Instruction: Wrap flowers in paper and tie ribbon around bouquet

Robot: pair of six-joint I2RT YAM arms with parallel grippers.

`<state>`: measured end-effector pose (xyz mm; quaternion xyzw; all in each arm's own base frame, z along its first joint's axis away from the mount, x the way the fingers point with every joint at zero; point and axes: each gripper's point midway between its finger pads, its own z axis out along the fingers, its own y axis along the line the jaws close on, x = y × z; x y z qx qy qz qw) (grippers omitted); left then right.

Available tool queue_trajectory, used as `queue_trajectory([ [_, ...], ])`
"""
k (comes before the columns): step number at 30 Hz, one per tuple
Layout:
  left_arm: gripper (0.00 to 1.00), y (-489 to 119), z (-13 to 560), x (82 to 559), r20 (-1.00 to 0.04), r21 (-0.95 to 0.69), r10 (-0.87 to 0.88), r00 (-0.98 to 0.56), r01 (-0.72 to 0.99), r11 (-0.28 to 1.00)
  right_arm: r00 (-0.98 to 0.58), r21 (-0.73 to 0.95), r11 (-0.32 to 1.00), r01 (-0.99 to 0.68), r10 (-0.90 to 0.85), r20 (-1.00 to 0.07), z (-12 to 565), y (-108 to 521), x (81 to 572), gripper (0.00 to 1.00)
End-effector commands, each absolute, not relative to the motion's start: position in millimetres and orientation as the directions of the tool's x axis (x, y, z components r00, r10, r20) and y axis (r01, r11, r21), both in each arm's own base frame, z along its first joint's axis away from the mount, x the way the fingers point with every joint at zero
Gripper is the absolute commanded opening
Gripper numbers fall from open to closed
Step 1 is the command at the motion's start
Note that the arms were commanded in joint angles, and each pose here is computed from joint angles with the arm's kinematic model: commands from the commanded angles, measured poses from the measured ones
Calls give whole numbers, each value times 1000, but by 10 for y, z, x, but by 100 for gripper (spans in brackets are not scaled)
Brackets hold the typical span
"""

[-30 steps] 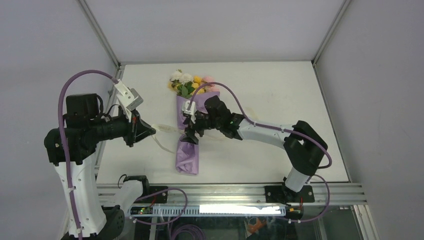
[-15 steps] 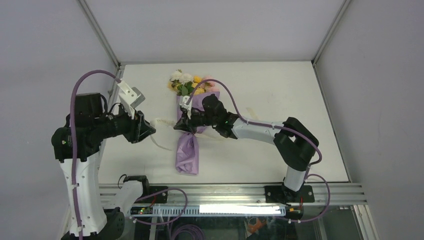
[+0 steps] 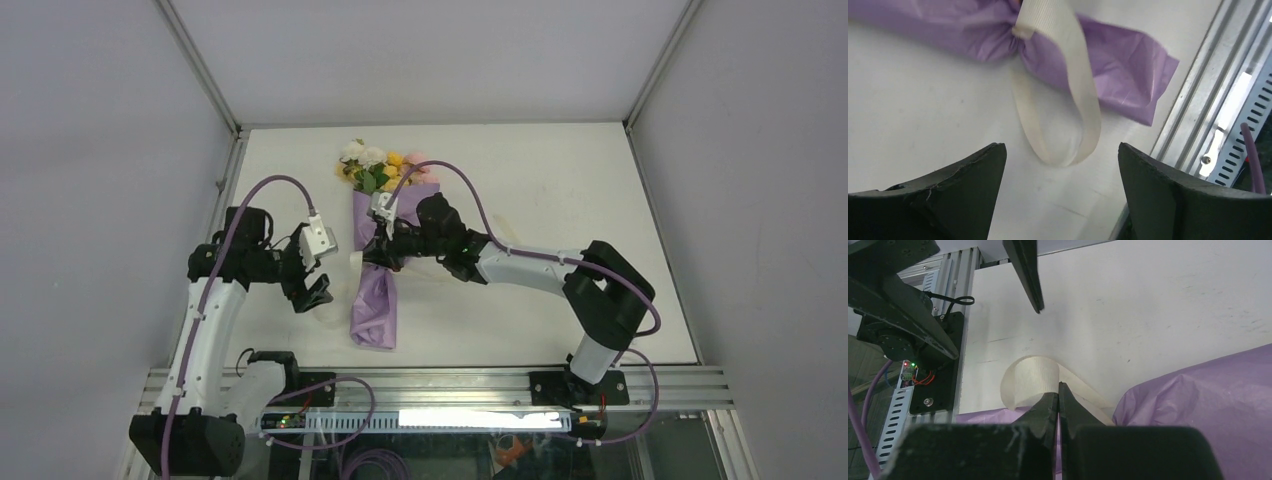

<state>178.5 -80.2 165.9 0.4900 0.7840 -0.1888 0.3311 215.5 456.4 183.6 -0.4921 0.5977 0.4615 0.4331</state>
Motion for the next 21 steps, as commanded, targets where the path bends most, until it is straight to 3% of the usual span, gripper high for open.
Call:
queue_trajectory([
  [1,85,-1277,1946,2127,-842,107,539,-37,966,234,-42,36,75,-997,-79,-996,2270,4553,2226,0],
  [8,86,-1505,1791,2109,-880,21,473,-38,993,119,11,-11,15,-1000,-8,-1000,2464,4594,2318,0],
  [13,75,-1645,1880,2297,-916,-23,397,-57,996,91,24,-25,-42,-999,13,-1000,2528,4609,2321,0],
  [17,74,-1745,1813,2271,-921,-51,384,-66,997,50,15,-16,-83,-996,13,-1000,2534,4636,2313,0],
  [21,70,-1782,1716,2625,-919,-68,375,-124,985,159,-4,0,-105,-995,35,-999,2581,4604,2351,0],
])
